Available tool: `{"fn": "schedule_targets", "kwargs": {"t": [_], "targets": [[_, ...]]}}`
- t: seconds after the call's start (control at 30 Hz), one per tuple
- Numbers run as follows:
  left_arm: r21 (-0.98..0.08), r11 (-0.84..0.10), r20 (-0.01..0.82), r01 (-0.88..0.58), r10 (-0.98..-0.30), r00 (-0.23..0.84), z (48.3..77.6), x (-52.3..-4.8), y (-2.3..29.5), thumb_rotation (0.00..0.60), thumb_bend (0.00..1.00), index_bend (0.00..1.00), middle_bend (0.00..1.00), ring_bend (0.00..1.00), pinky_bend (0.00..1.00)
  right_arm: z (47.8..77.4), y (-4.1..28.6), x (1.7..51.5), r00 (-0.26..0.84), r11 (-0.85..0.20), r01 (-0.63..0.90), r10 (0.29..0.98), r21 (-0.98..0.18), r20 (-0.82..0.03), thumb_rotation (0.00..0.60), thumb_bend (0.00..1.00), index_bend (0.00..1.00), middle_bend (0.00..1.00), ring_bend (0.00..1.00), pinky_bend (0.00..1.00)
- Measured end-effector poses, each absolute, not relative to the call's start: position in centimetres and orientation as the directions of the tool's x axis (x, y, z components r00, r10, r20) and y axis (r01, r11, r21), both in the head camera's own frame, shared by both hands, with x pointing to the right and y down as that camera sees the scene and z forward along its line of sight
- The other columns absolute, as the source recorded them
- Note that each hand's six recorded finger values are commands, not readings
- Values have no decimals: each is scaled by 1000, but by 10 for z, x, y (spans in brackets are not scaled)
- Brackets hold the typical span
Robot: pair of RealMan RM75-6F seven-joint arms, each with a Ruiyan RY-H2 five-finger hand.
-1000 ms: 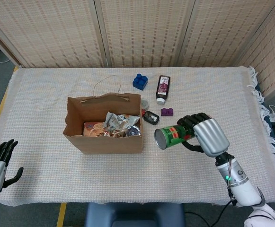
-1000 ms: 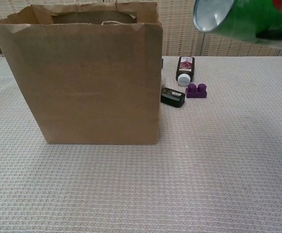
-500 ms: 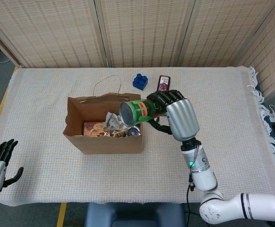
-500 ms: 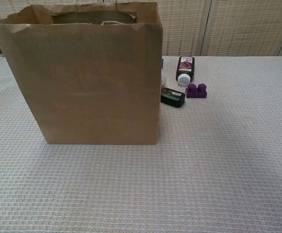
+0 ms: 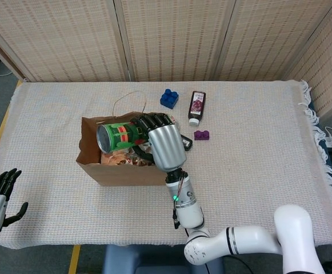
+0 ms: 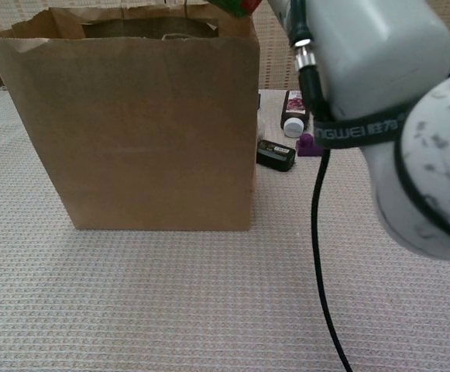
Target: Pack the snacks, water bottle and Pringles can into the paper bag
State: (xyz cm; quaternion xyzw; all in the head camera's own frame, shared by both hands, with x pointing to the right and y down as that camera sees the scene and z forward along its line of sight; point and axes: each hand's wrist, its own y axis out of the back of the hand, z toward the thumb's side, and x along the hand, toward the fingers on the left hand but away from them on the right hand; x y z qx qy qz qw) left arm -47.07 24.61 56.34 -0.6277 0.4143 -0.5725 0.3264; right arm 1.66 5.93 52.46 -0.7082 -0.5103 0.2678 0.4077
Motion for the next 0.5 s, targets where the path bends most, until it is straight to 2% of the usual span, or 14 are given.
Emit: {"fn": "schedule_targets", "kwargs": {"t": [0.33, 0.5], "targets": [[-883, -443, 448, -151, -894, 2, 563, -471, 246, 600, 370, 0, 0, 0, 0, 528, 53, -8, 270, -125, 616, 961, -778, 60, 600, 328, 645, 615, 658, 785], [-883, -444, 449, -151, -894, 3, 563, -471, 246, 600, 370, 0, 0, 0, 0, 533, 57, -12, 279, -143, 597, 959, -789, 38, 600, 329, 618, 616, 634, 775]]}}
